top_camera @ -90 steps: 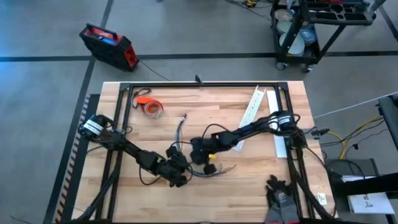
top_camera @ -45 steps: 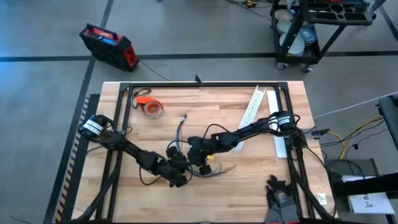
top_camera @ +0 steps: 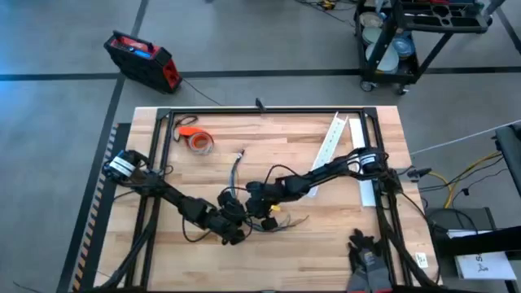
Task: Ziptie cables
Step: Wrap the cables together using a black zip tie
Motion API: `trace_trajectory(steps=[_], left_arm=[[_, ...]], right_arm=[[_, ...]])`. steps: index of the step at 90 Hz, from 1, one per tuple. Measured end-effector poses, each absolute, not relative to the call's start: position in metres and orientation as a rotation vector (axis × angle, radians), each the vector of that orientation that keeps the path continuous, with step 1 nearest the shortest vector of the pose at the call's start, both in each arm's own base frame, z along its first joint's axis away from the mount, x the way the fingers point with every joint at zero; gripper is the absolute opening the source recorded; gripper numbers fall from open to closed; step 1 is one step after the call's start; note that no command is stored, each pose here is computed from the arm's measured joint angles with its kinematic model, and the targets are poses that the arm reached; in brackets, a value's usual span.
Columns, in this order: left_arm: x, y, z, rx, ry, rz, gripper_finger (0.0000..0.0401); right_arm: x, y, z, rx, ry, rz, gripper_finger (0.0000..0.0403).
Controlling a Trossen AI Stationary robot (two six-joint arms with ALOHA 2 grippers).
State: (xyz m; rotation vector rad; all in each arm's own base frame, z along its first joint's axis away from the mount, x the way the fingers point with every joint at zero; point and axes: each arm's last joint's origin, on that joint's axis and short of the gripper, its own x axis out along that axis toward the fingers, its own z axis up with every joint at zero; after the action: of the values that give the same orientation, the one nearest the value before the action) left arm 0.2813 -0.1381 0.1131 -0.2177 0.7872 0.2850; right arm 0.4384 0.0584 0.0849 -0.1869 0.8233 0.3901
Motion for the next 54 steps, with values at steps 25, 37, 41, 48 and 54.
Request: trace_trajectory(steps=[25, 37, 41, 48, 54], left_arm=[[0.281, -0.138, 0.113, -0.219, 0.788, 0.284, 0.0059], [0.281, -0.138, 0.113, -0.219, 0.788, 0.283, 0.0059], [0.281, -0.138, 0.113, -0.22, 0.787, 0.283, 0.0059], [0.281, -0.138, 0.113, -0.22, 0.787, 0.283, 0.0059], [0.281, -0.138, 0.113, -0.22, 0.787, 0.283, 0.0057]], right_arm=[[0.442, 0.06, 0.093, -0.175, 0.82, 0.386, 0.0064], [0.443, 0.06, 0.096, -0.178, 0.819, 0.387, 0.0084], [0.443, 0.06, 0.096, -0.175, 0.82, 0.386, 0.0087], [0.443, 0.06, 0.096, -0.168, 0.826, 0.383, 0.0086], [0.443, 0.06, 0.095, -0.167, 0.829, 0.382, 0.0074]])
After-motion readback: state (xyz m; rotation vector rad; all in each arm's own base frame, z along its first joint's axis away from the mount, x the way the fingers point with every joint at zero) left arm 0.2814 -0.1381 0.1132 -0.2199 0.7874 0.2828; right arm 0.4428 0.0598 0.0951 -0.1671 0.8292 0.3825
